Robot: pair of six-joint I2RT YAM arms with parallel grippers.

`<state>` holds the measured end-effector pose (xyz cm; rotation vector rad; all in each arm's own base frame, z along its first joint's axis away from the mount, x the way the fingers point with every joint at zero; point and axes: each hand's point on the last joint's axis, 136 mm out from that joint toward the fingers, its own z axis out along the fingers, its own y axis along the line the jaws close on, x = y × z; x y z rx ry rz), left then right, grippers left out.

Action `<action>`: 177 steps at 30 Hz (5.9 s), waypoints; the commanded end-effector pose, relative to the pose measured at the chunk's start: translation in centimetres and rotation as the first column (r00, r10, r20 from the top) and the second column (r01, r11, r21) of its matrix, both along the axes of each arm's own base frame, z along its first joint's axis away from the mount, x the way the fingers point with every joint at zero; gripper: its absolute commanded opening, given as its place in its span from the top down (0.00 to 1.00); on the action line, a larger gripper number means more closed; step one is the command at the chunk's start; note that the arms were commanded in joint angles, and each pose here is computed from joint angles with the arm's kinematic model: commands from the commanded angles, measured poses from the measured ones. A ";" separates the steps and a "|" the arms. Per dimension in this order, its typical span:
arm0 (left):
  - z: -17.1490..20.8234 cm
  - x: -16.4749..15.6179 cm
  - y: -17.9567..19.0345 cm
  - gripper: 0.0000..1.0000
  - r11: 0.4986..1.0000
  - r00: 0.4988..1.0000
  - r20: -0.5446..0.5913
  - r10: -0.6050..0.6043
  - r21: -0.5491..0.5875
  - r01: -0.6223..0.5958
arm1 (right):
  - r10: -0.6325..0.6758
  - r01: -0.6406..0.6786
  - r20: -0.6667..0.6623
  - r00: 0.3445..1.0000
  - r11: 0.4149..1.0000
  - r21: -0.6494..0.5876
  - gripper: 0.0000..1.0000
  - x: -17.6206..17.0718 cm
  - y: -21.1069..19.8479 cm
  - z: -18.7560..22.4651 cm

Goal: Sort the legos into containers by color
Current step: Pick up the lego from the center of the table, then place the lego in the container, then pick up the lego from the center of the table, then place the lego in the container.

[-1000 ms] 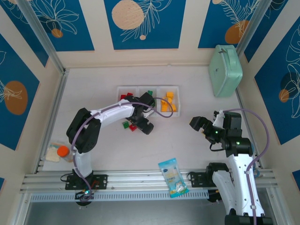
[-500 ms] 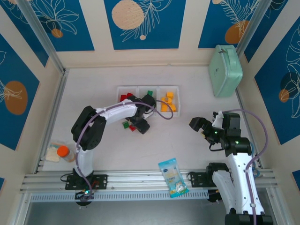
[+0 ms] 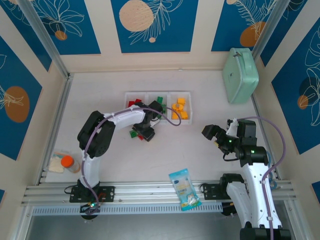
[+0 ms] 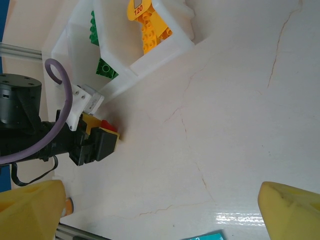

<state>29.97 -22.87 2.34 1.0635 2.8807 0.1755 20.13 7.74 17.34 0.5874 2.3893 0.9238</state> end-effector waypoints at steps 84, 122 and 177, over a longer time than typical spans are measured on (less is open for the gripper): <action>18.6 7.7 7.6 0.01 0.822 0.794 0.316 0.519 -0.440 -0.362 | 0.026 -0.026 0.028 0.999 1.000 -0.009 0.01 0.6 0.1 1.3; 4.6 -0.4 4.9 0.09 0.670 0.747 -0.047 0.663 -0.409 -0.620 | 0.760 -0.757 -0.038 0.649 0.640 -0.135 0.01 -1.8 13.4 -1.6; 15.7 7.0 -0.8 0.72 0.702 0.804 0.079 0.589 -0.544 -0.461 | 0.549 -0.490 0.120 0.827 0.809 -0.326 0.01 1.0 8.3 1.1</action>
